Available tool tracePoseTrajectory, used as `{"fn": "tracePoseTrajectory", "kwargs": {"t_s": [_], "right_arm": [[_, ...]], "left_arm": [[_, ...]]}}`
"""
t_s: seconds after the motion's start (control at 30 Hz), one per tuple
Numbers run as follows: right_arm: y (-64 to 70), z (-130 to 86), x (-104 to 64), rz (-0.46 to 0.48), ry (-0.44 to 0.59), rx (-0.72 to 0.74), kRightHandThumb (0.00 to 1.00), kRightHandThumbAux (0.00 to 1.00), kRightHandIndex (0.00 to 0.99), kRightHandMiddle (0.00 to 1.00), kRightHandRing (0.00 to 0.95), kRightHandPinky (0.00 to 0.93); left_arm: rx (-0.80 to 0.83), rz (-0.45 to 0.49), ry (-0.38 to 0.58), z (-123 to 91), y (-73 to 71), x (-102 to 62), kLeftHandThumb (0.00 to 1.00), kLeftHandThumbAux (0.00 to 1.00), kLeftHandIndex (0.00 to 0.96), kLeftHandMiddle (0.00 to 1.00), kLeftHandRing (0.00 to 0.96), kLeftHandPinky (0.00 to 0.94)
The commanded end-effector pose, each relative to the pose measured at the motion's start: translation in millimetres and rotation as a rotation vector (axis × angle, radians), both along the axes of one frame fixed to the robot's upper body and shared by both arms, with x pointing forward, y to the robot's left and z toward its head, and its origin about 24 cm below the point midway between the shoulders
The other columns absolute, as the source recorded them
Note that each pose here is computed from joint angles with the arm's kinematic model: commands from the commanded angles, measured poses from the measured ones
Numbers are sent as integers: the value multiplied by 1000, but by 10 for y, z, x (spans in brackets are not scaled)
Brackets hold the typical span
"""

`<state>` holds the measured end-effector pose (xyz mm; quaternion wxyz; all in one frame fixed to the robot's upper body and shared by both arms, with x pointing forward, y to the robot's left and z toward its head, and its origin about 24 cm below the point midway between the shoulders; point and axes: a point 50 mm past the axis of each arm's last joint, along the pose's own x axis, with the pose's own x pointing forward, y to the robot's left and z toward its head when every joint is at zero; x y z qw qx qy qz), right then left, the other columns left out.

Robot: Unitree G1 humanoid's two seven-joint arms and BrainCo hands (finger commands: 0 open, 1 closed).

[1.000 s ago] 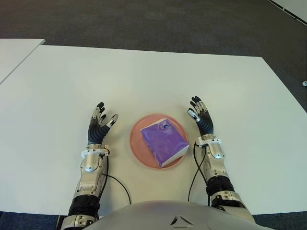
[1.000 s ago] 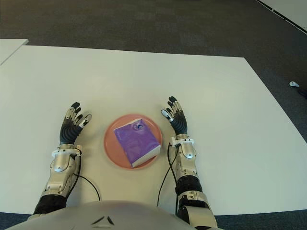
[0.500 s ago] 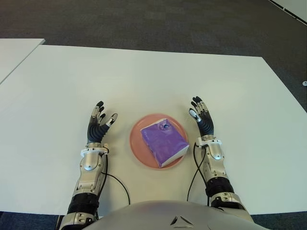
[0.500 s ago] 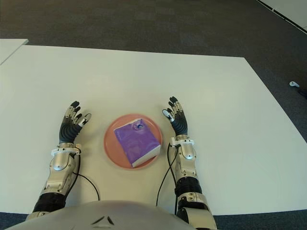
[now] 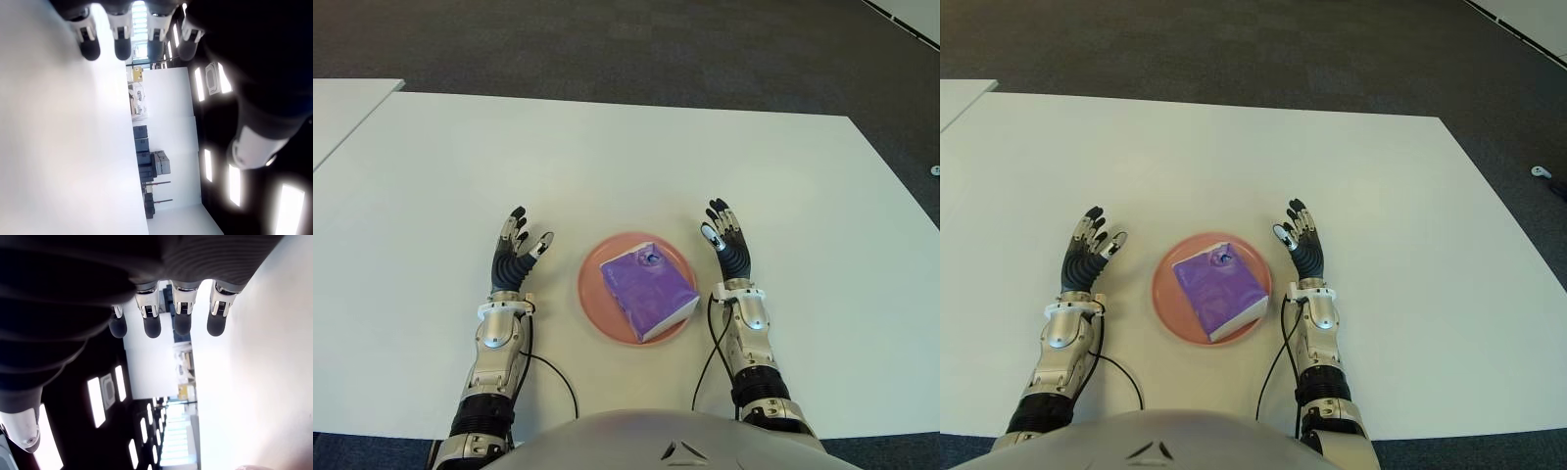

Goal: Put the tissue paper into the plate.

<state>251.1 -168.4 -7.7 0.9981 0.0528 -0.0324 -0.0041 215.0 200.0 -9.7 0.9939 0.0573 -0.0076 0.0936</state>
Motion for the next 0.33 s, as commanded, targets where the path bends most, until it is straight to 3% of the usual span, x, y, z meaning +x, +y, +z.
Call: {"fn": "tracePoseTrajectory", "kwargs": {"t_s": [0.03, 0.33], "right_arm": [[9, -285, -216, -24, 149, 15, 0, 551, 0, 0, 0, 0], [19, -247, -229, -34, 134, 9, 0, 540, 0, 0, 0, 0]], "left_arm": [[-6, -21, 73, -113, 1, -74, 0, 635, 0, 0, 0, 0], [-14, -29, 76, -101, -8, -75, 0, 636, 0, 0, 0, 0]]}}
